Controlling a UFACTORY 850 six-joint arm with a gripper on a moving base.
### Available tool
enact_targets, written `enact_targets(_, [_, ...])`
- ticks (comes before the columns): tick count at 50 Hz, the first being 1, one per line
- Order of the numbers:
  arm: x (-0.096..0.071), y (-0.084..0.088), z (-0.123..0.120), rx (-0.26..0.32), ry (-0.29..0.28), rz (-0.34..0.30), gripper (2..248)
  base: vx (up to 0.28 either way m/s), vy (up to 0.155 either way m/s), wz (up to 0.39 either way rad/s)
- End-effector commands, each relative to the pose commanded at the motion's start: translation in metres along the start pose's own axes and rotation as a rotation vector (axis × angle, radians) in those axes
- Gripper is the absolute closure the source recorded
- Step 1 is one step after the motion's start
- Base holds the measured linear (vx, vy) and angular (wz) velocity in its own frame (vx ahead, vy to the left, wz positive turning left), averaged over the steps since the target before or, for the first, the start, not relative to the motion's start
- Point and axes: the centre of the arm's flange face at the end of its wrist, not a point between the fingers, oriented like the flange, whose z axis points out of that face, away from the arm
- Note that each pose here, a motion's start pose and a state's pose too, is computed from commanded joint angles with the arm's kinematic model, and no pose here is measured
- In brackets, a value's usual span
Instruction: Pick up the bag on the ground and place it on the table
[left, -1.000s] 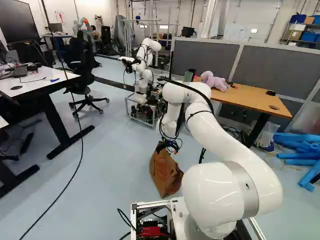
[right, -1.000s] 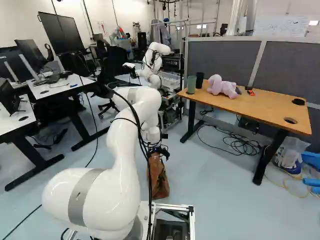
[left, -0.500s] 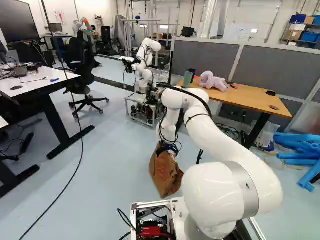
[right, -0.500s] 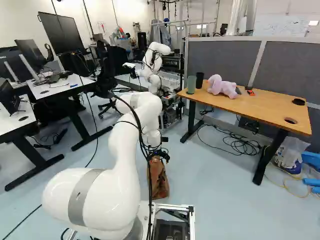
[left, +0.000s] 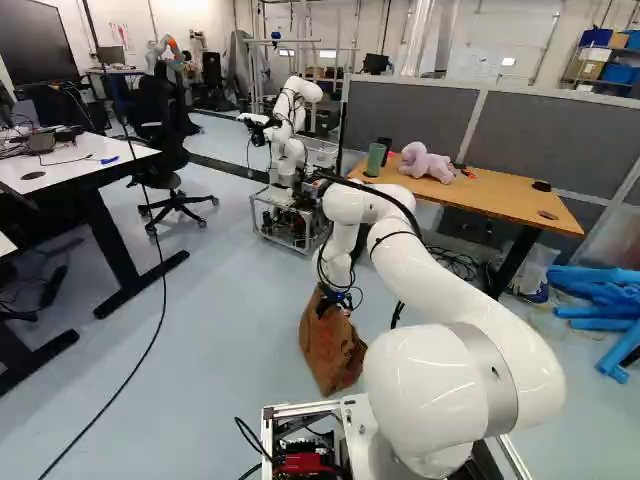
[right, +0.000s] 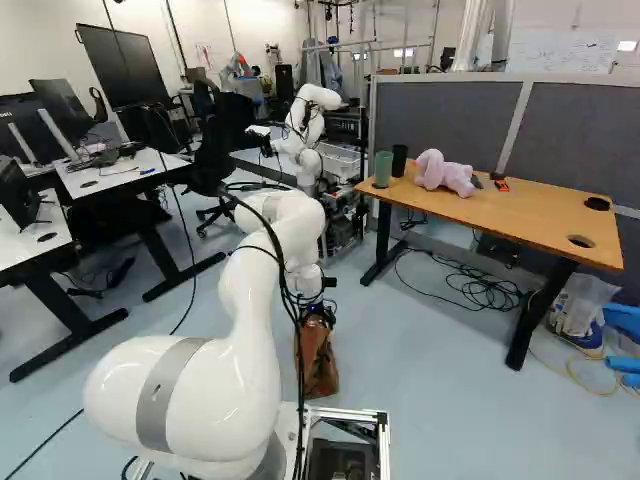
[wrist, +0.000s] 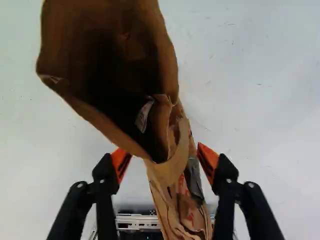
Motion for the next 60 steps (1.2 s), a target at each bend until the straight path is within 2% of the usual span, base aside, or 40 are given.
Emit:
enact_targets(1, [0.0, 0.0, 0.0, 0.0, 0.0, 0.0, 53, 0.0, 0.0, 0.0])
enact_targets(2, [0.0, 0.0, 0.0, 0.0, 0.0, 0.0, 91, 0.0, 0.0, 0.0])
enact_targets(7, [0.0, 0.0, 0.0, 0.0, 0.0, 0.0, 91, 0.0, 0.0, 0.0])
enact_targets(8, [0.0, 0.0, 0.0, 0.0, 0.0, 0.0, 129, 0.0, 0.0, 0.0])
enact_targets(12, [0.0, 0.0, 0.0, 0.0, 0.0, 0.0, 129, 0.0, 0.0, 0.0])
enact_targets(13, [0.0, 0.0, 0.0, 0.0, 0.0, 0.0, 167, 0.0, 0.0, 0.0])
enact_targets(17, [0.0, 0.0, 0.0, 0.0, 0.0, 0.0, 167, 0.0, 0.0, 0.0])
enact_targets(18, [0.0, 0.0, 0.0, 0.0, 0.0, 0.0, 205, 0.0, 0.0, 0.0])
enact_targets(22, [0.0, 0.0, 0.0, 0.0, 0.0, 0.0, 205, 0.0, 0.0, 0.0])
enact_targets(23, [0.0, 0.0, 0.0, 0.0, 0.0, 0.0, 226, 0.0, 0.0, 0.0])
enact_targets(35, [0.0, 0.0, -0.003, 0.0, 0.0, 0.0, 226, 0.0, 0.0, 0.0])
enact_targets(60, [-0.001, 0.0, -0.04, 0.0, 0.007, 0.0, 226, 0.0, 0.0, 0.0])
